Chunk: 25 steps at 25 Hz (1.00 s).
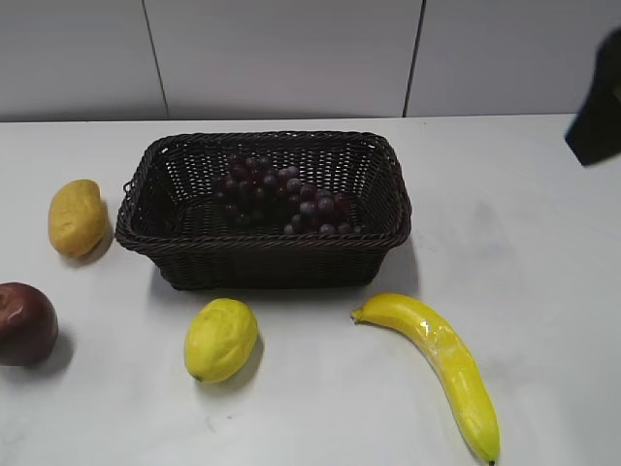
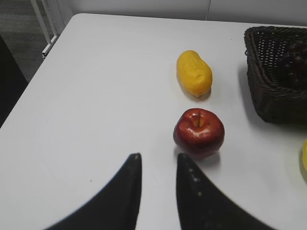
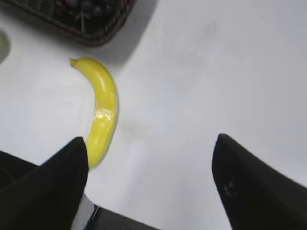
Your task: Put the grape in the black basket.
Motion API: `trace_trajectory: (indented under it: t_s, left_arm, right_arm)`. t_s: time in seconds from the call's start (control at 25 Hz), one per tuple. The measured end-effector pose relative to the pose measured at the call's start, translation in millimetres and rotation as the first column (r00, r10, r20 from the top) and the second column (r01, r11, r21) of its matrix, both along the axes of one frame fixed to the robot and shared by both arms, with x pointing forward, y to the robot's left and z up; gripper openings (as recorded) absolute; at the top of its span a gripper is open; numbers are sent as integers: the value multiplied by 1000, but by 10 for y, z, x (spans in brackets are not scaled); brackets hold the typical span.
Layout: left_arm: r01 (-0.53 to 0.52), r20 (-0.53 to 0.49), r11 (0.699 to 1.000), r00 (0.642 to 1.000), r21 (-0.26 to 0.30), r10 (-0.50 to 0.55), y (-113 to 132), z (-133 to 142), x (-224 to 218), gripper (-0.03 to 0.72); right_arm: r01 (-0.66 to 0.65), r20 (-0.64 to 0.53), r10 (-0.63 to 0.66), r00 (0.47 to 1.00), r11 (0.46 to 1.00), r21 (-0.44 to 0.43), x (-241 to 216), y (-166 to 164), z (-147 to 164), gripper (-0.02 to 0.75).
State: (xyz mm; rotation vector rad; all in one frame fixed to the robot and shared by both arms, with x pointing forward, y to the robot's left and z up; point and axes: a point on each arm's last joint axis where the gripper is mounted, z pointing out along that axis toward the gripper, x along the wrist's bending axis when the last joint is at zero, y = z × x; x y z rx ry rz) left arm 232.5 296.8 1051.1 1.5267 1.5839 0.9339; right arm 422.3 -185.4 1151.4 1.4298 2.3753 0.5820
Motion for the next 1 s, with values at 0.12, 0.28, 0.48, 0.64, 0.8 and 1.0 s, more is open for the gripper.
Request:
trace_trajectory:
  t_s: [0.12, 0.28, 0.48, 0.64, 0.8, 1.0]
  left_arm:
    - [0, 0, 1000, 1000, 0, 0, 0, 0, 0, 228]
    - [0, 0, 1000, 1000, 0, 0, 0, 0, 0, 228]
    - [0, 0, 1000, 1000, 0, 0, 0, 0, 0, 228]
    - [0, 0, 1000, 1000, 0, 0, 0, 0, 0, 228]
    - [0, 0, 1000, 1000, 0, 0, 0, 0, 0, 228]
    - [0, 0, 1000, 1000, 0, 0, 0, 0, 0, 228]
  right_arm:
    - [35, -9, -34, 999, 999, 16, -227, -155, -185, 603]
    - [96, 17, -97, 995, 994, 52, -449, -343, -325, 596]
    - [214, 48, -219, 975, 972, 93, -619, -618, -403, 594]
    - [340, 130, -360, 924, 927, 158, -802, -890, -330, 594]
    - [389, 245, -435, 866, 896, 216, -1073, -1070, -243, 594]
    - [349, 384, -417, 824, 907, 237, -1460, -1159, -251, 594]
